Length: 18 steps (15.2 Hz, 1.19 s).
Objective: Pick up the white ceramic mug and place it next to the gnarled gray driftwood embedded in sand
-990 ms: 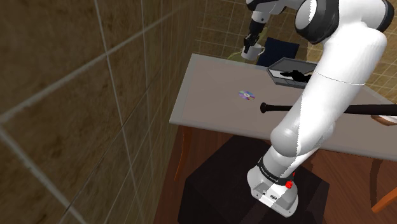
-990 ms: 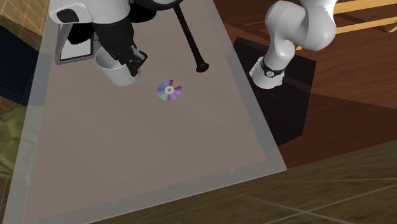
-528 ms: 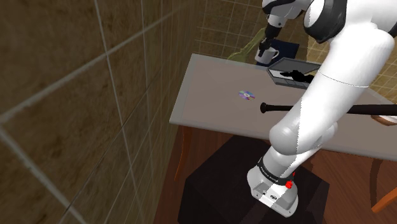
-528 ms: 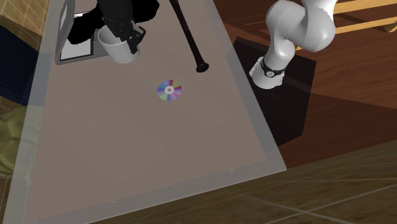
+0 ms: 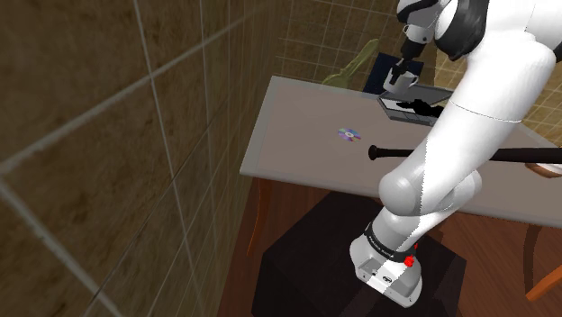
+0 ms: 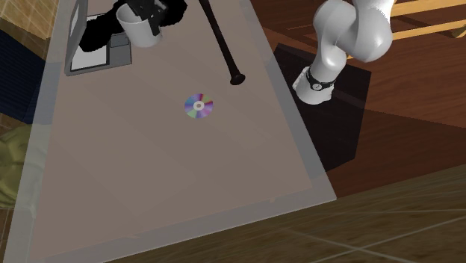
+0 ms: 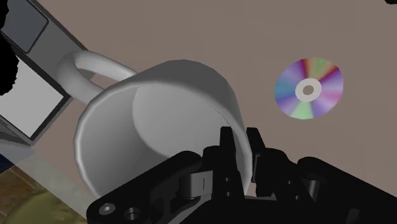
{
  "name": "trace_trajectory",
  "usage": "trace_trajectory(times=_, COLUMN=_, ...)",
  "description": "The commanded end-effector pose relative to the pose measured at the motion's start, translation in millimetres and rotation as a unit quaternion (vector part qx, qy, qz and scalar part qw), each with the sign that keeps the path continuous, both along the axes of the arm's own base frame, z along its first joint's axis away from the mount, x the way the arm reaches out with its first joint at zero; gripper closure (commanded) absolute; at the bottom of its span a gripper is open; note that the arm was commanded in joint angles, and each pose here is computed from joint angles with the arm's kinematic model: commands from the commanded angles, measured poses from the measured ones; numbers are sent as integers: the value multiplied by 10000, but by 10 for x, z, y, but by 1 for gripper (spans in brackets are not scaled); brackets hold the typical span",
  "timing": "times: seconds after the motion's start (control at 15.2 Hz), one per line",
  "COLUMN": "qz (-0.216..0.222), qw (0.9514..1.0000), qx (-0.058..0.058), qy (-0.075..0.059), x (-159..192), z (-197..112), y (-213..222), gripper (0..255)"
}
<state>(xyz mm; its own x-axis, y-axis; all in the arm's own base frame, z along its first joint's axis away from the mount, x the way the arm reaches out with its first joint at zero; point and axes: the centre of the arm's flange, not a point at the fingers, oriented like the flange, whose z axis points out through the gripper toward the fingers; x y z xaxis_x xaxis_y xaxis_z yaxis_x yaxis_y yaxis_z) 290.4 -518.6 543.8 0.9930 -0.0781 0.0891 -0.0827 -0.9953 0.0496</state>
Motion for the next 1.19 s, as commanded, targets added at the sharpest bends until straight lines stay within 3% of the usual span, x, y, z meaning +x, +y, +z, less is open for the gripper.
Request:
trace_trajectory(times=0.0, qz=9, qw=10000, qx=-1, qy=1, x=-241, z=-9, y=-139, gripper=255)
trace_trajectory(times=0.33, qz=9, qw=10000, qx=-1, qy=1, x=-828, z=-8, y=-540, gripper=255)
trace_trajectory(times=1.12, qz=9, qw=10000, qx=-1, qy=1, x=-828, z=-641, y=-540, gripper=255)
